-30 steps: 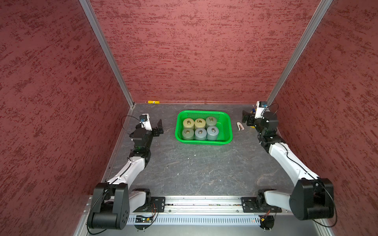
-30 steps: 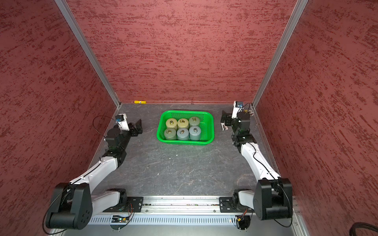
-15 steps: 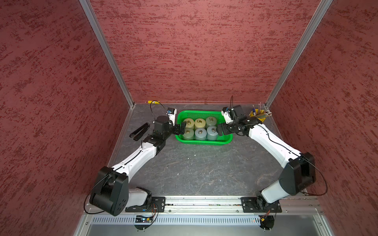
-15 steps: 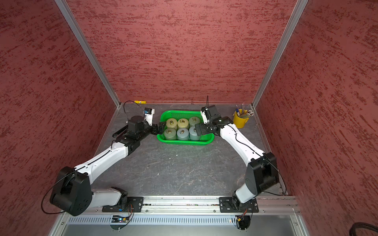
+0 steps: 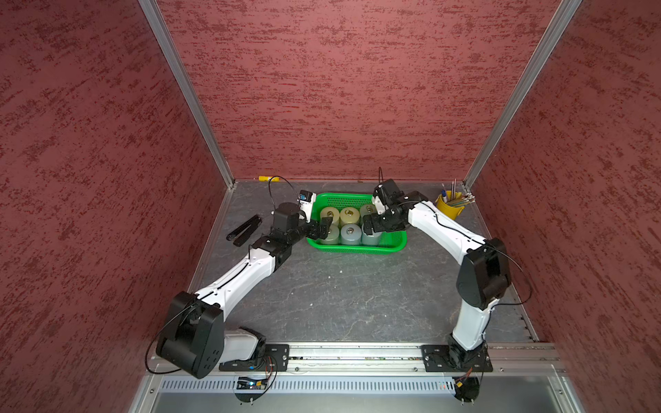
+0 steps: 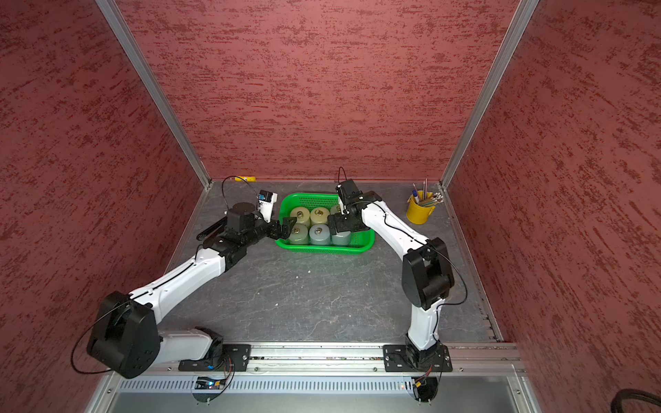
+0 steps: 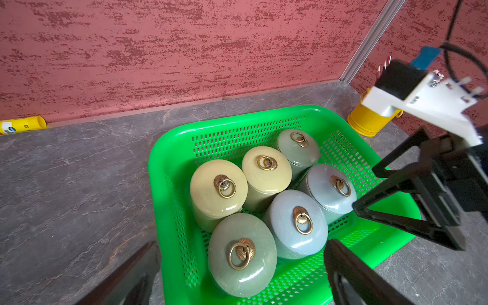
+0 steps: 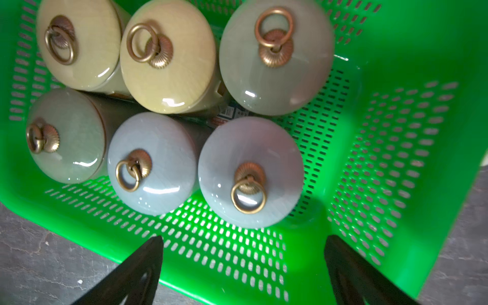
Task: Take the tea canister out of the basket
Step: Pick up the tea canister from the basket, then place the tea canister at the center of the board, then move the basket to the center of the board.
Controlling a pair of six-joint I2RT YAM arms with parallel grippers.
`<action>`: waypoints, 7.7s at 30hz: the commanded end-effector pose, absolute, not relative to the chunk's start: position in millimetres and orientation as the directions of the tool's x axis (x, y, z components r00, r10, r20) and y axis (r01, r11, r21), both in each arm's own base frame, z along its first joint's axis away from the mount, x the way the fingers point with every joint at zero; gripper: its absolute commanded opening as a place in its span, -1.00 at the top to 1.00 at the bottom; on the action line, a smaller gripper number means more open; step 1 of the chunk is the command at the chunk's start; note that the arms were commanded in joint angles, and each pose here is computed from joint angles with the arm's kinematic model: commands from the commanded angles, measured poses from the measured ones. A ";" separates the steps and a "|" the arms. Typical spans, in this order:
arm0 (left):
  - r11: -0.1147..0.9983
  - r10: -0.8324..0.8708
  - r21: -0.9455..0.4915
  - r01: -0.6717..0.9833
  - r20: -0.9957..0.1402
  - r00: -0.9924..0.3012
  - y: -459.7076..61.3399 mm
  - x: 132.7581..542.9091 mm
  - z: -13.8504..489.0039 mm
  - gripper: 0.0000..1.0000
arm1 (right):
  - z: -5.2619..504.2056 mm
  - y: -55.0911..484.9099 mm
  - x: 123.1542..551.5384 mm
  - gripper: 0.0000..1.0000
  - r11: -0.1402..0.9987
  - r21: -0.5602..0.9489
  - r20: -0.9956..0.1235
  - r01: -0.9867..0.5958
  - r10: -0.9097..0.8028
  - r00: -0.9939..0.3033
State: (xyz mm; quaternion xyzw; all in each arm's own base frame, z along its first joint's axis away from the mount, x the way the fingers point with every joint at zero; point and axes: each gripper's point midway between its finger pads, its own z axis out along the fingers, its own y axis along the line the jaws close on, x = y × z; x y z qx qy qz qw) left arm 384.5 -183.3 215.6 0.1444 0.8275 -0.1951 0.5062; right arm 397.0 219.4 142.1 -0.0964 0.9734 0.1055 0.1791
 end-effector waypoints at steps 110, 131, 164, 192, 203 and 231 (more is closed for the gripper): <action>0.838 0.100 -0.165 0.520 -0.891 -0.444 -215.9 377.4 220.7 -0.99 | 243.1 151.5 319.5 1.00 0.980 0.068 -0.484 -0.186 -0.131 -0.865; 0.835 0.109 -0.162 0.526 -0.888 -0.447 -220.0 376.5 218.3 -0.99 | 151.3 191.3 289.2 1.00 0.955 0.106 -0.375 -0.278 -0.221 -0.900; 0.836 0.122 -0.153 0.527 -0.885 -0.450 -220.4 378.2 213.4 -0.99 | 84.1 168.0 287.5 0.22 0.976 0.003 -0.288 -0.220 -0.210 -0.935; 0.835 0.115 -0.156 0.528 -0.888 -0.445 -219.4 375.1 217.9 -0.99 | 157.7 184.7 302.0 -0.97 0.962 0.128 -0.419 -0.239 -0.166 -0.893; 0.834 0.104 -0.163 0.528 -0.892 -0.440 -219.0 373.8 220.8 -0.99 | 182.1 127.3 371.6 -0.71 0.996 0.078 -0.434 -0.046 -0.008 -0.901; 0.846 0.106 -0.149 0.513 -0.895 -0.434 -209.3 369.9 221.5 -0.99 | 121.2 110.7 438.5 0.12 0.992 0.121 -0.351 -0.033 0.012 -0.936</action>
